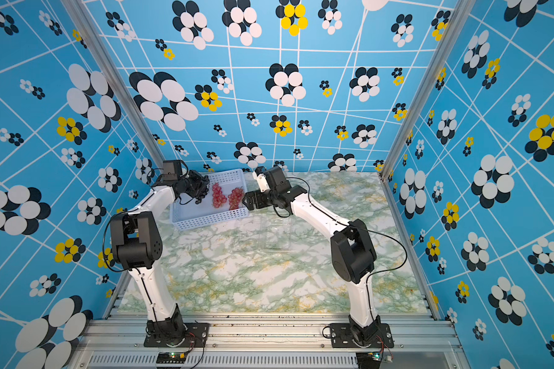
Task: Pack grapes into containers
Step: Pick up the grape from the basket, then place the grape into the packing box.
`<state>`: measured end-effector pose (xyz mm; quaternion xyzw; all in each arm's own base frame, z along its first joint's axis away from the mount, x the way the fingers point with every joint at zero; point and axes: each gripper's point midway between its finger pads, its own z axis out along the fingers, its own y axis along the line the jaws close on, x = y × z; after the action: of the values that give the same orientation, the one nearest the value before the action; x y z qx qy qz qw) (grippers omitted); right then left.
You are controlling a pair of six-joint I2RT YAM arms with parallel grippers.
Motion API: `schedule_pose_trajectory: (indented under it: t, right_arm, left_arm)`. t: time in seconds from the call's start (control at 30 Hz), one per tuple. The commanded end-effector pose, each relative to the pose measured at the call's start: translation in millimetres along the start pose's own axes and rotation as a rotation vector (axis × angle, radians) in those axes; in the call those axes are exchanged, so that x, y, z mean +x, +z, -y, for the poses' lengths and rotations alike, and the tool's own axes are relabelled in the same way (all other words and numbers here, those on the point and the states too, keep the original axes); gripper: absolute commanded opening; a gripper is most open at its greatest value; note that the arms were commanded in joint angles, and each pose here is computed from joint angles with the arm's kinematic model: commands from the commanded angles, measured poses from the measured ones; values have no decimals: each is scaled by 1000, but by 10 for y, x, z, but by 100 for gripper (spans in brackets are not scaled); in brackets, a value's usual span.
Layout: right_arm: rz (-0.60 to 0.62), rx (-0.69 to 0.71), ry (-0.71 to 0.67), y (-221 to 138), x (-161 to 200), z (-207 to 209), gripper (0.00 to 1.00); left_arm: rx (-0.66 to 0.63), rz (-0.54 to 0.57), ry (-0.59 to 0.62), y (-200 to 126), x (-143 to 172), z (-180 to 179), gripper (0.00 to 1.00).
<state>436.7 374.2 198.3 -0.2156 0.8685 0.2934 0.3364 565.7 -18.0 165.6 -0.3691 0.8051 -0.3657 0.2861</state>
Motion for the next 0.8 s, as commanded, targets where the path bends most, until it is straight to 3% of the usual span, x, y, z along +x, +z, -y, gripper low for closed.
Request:
schedule_pose_trajectory:
  t: [0.0, 0.47, 0.77]
  right_arm:
    - [-11, 31, 41, -155, 25, -14, 99]
    - [-20, 133, 118, -483, 174, 115, 99]
    - [-64, 239, 186, -675, 537, 369, 99]
  left_arm:
    - [86, -36, 114, -327, 99, 486, 0]
    - [170, -132, 295, -855, 619, 1091, 0]
    - [231, -222, 400, -1156, 1298, 1415, 0]
